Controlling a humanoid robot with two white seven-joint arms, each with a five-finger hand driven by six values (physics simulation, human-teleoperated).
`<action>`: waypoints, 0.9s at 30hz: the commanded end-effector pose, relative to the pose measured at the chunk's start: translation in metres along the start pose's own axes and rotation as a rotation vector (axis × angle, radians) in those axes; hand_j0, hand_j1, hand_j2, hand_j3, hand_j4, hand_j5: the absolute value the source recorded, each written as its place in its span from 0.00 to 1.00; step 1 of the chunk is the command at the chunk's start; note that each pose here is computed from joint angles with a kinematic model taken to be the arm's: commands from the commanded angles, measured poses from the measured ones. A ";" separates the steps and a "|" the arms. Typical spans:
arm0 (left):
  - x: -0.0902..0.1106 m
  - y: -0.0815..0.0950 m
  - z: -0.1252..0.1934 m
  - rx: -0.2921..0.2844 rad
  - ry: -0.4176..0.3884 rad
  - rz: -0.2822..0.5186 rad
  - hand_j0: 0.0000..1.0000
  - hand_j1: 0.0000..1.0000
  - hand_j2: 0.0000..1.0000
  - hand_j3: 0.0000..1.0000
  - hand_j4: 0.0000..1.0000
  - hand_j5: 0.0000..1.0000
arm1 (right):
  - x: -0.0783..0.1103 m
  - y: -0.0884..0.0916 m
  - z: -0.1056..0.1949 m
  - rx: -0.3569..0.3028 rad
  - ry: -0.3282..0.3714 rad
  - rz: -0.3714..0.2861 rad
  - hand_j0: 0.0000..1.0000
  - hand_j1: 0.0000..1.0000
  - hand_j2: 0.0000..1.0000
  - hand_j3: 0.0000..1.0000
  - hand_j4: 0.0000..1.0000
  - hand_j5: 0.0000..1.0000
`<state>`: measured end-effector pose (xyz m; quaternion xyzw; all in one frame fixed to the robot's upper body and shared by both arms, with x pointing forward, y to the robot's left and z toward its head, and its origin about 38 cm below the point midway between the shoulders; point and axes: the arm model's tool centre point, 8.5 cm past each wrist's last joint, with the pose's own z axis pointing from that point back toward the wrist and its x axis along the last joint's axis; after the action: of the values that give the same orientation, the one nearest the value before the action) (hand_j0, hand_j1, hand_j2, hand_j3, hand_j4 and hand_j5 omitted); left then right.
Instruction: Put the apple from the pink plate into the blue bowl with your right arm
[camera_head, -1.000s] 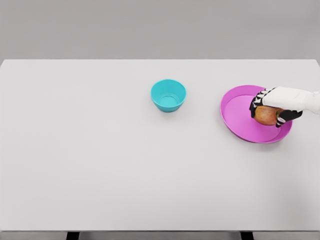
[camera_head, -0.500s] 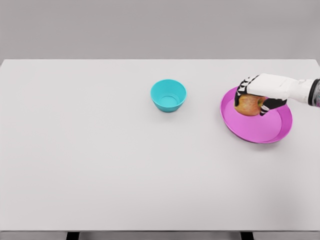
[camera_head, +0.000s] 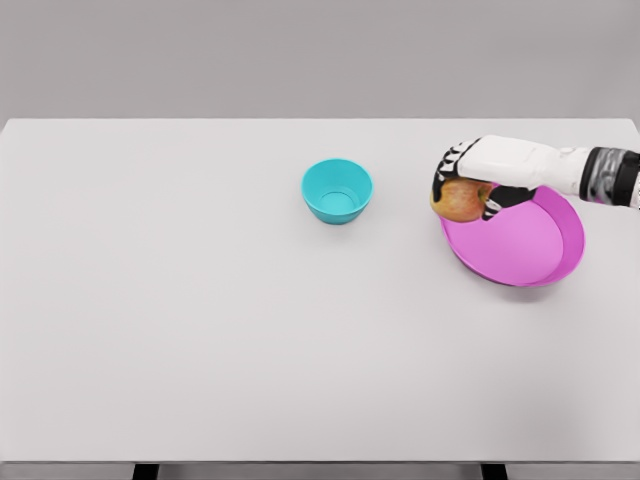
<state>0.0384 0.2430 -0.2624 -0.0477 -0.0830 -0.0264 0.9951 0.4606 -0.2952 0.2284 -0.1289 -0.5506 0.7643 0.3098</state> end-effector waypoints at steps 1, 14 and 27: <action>0.000 0.000 0.000 0.000 0.000 0.000 1.00 1.00 1.00 1.00 1.00 1.00 | 0.004 -0.002 -0.007 -0.016 -0.016 -0.009 0.51 0.51 0.51 0.51 0.51 0.51; 0.000 0.000 0.000 0.000 0.000 0.000 1.00 1.00 1.00 1.00 1.00 1.00 | 0.019 -0.014 -0.037 -0.066 -0.079 -0.018 0.51 0.51 0.51 0.51 0.51 0.51; 0.000 0.000 0.000 0.000 -0.002 0.000 1.00 1.00 1.00 1.00 1.00 1.00 | 0.032 -0.025 -0.055 -0.098 -0.123 -0.016 0.51 0.51 0.51 0.51 0.51 0.51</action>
<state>0.0384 0.2430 -0.2624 -0.0477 -0.0831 -0.0264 0.9950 0.4737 -0.2314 0.2362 -0.0958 -0.6029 0.7432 0.2737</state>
